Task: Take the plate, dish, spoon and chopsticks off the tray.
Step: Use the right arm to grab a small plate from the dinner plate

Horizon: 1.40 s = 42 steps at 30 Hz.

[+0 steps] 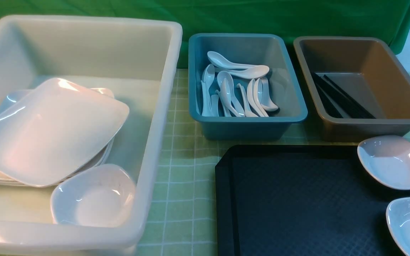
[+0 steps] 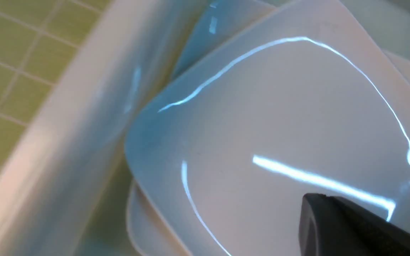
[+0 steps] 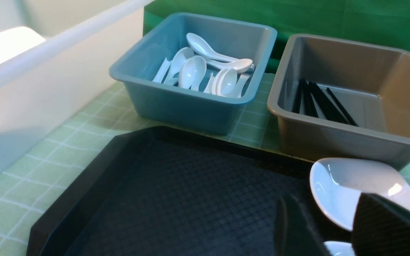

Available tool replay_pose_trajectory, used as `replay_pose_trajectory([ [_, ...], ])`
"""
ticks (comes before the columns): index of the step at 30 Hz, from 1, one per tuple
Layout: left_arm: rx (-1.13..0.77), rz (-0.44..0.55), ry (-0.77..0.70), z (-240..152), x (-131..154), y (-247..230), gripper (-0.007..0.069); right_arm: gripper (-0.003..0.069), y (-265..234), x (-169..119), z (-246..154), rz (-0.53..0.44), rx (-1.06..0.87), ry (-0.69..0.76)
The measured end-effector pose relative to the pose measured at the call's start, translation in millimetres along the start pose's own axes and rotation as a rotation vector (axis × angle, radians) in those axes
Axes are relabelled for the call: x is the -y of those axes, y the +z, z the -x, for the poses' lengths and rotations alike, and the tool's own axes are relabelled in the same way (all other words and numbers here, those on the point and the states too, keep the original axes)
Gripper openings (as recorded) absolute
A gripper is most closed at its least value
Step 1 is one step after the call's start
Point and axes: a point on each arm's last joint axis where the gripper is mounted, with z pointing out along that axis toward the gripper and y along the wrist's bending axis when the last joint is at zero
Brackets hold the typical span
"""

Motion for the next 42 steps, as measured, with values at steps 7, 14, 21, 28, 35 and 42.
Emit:
replay_pose_trajectory([
  [7, -0.146, -0.039, 0.234, 13, 69, 71, -0.0017, 0.0239, 0, 0, 0, 0.000, 0.000, 0.000],
  [14, -0.237, -0.053, 0.397, 2, 127, 116, -0.0017, 0.0239, 0, 0, 0, 0.000, 0.000, 0.000],
  [21, -0.287, -0.100, 0.497, -19, 166, 117, -0.0017, 0.0239, 0, 0, 0, 0.000, 0.000, 0.000],
  [28, -0.323, -0.153, 0.500, -33, 184, 122, -0.0017, 0.0239, 0, 0, 0, 0.000, 0.000, 0.000],
  [35, -0.329, -0.131, 0.486, -39, 183, 152, -0.0017, 0.0239, 0, 0, 0, 0.000, -0.001, 0.000],
  [42, -0.172, -0.059, 0.435, -29, 183, 173, -0.0017, 0.0239, 0, 0, 0, 0.000, -0.002, -0.001],
])
